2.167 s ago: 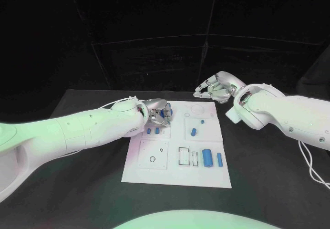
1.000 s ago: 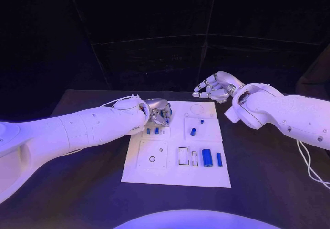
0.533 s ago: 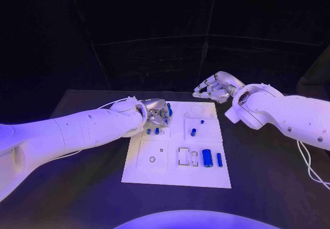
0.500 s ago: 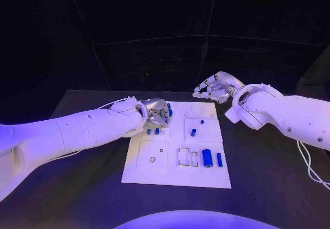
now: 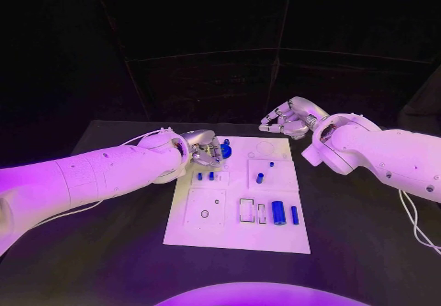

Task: Assemble the parts on the task board

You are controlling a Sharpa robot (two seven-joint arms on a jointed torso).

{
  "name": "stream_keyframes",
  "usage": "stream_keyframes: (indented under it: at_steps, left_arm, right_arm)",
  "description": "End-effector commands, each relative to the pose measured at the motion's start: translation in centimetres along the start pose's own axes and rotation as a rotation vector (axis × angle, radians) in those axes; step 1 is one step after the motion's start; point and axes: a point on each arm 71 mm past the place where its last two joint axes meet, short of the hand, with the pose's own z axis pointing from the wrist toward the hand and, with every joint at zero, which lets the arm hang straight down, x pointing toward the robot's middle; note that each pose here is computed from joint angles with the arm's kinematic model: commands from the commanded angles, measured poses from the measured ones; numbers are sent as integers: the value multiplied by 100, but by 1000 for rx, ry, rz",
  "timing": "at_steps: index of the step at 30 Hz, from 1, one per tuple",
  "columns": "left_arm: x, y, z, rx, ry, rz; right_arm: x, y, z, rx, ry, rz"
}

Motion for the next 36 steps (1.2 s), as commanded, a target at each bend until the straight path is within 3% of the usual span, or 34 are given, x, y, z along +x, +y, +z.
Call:
stream_keyframes:
  at_steps: [1,6,17,26,36]
  left_arm:
    - [-11,33,-32,-6,17,-15]
    - [-36,123,-85,-29,16,-16]
    - [-70,224,-141,-56,4,-16]
    - [-79,252,-151,-61,3,-16]
    - [-58,221,-102,-59,15,-24]
  right_arm:
    - [-3,19,5,-12,3,2]
    - [-1,20,8,-12,3,2]
    - [-4,16,6,-11,3,2]
    - [-5,15,5,-11,3,2]
    - [1,20,7,-12,5,2]
